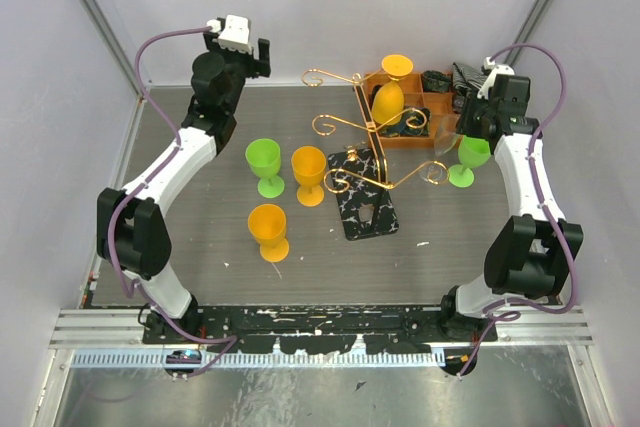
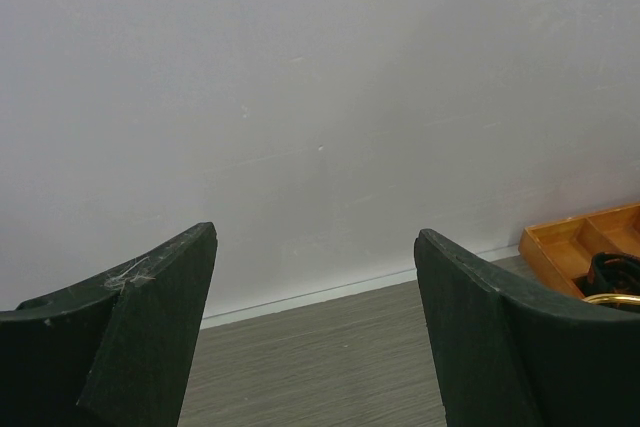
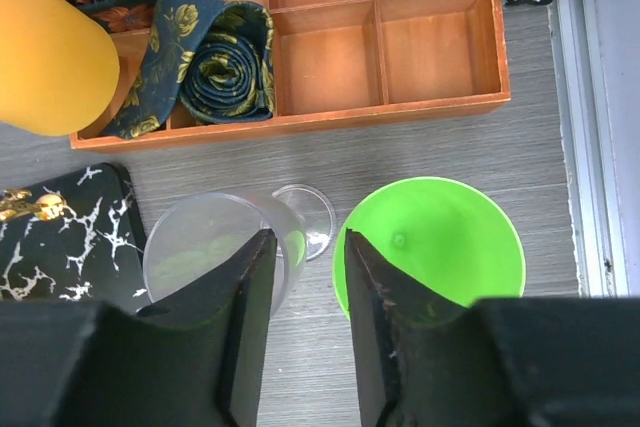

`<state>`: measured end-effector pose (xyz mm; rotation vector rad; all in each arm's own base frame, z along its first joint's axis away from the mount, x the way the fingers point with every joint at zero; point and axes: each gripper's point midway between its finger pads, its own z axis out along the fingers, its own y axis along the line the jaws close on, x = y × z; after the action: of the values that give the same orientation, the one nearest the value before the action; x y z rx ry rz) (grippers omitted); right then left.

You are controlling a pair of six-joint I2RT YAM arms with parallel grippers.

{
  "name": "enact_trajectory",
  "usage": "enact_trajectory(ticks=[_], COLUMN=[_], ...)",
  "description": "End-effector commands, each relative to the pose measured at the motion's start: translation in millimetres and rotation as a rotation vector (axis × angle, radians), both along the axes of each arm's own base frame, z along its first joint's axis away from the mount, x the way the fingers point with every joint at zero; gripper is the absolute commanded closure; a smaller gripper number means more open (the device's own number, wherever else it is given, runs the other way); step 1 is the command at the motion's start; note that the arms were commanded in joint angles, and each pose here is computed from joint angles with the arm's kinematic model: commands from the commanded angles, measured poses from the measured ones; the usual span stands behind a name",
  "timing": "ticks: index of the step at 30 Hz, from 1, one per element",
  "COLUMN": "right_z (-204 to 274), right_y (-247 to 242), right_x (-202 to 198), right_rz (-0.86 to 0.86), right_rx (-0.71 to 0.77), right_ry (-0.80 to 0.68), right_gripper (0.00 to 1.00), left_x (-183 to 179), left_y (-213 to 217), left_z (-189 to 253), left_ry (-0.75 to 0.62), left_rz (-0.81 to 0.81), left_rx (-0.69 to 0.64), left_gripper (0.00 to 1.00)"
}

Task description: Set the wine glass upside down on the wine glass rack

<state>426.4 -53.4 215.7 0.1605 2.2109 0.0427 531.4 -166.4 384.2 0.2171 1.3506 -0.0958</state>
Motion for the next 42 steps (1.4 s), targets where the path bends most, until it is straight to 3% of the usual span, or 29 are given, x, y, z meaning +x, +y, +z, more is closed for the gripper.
enact_trajectory(ticks=[1,5,10,17,18,32,42], right_z=[27,25,22,29,33,155,250], right_y=[-1,-2,2,3,3,-1,-15], right_x=[12,10,9,8,7,-22,-50], right_rz=[0.014,0.016,0.032,0.038,0.037,-0.014,-0.078], right_rx=[-0.013,-0.024,-0.010,-0.006,-0.010,-0.076,-0.230], right_ry=[-0.096,-0.086,-0.074,-0.077,-0.083,-0.320,-0.643], right_gripper=[0.62,0.75,0.78,0.98,0.99,1.00,0.99], left_x=[0,0,-1,-3,-3,-12,-28], left_y=[5,5,5,7,7,3,13], left_z=[21,20,20,17,18,45,76], left_ry=[-0.047,-0.045,-0.045,-0.024,-0.015,0.085,0.177], left_rz=[0.018,0.017,0.016,0.024,0.024,-0.016,0.033], left_rx=[-0.007,-0.009,-0.009,-0.002,-0.002,0.018,-0.210], left_gripper=[0.13,0.13,0.13,0.13,0.10,0.07,0.07])
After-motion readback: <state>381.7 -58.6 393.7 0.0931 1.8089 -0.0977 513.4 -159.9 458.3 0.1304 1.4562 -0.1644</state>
